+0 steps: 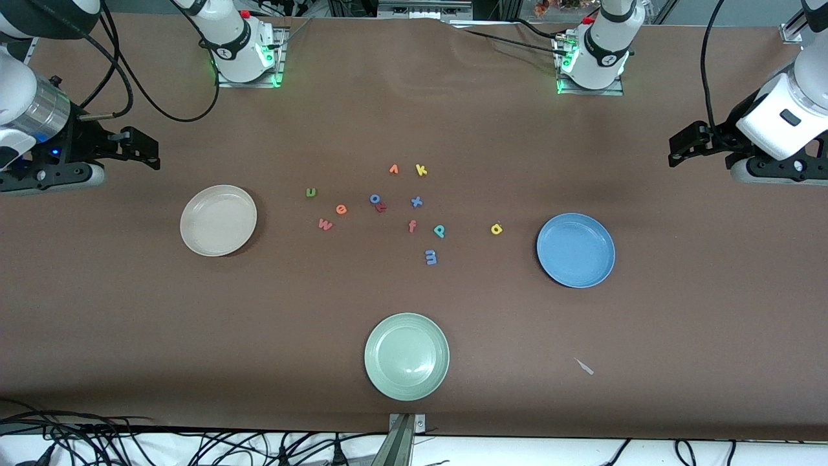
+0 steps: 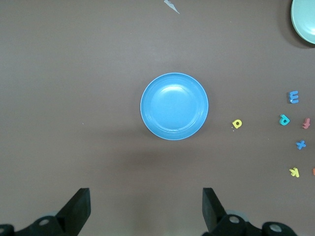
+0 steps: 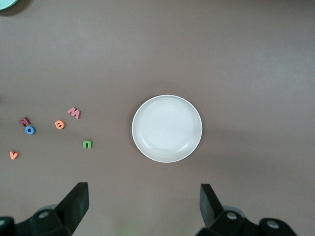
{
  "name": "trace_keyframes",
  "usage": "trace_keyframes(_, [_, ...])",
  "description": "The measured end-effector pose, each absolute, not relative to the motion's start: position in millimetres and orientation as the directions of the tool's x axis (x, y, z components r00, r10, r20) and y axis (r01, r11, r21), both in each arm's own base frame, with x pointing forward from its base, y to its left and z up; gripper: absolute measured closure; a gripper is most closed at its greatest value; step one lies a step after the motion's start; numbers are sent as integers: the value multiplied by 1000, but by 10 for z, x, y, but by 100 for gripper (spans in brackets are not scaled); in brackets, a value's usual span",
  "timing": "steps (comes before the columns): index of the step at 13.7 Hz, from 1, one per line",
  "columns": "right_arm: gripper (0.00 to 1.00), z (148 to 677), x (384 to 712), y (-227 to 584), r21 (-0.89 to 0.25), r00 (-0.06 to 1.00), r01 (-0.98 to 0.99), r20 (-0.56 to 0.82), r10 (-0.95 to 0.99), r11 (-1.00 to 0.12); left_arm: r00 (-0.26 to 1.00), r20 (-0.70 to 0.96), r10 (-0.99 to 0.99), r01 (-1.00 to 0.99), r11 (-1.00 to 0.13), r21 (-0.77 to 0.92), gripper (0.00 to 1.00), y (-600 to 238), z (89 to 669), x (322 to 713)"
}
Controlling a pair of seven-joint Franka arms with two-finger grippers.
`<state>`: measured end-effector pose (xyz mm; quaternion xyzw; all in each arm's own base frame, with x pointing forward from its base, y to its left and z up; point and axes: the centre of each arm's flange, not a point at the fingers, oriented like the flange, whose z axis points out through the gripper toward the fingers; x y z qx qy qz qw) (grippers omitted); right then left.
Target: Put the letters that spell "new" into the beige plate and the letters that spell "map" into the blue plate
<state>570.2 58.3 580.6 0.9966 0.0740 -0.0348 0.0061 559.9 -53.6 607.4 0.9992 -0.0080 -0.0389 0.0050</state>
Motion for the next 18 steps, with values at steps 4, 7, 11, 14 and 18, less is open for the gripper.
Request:
trace_keyframes(4, [0,5793,5701,583,7,986,148,-73,147,-989,997,-78,-16,-16,-1000,11,0,-536,6074,5599])
trace_keyframes(7, [0,5781,5701,583,7,986,148,-76,147,-989,997,-78,-16,-16,-1000,11,0,-536,6074,5599])
trace_keyframes(11, [0,5778,5700,584,7,986,148,-77,147,-989,997,-78,-16,-16,-1000,11,0,-536,6074,5599])
trace_keyframes(14, [0,5766,5691,583,6,985,148,-86,147,-989,997,-78,-16,-16,-1000,11,0,-536,6074,5599])
trace_keyframes(18, [0,5756,5686,582,6,985,148,-90,147,-989,997,-78,-16,-16,-1000,11,0,-536,6074,5599])
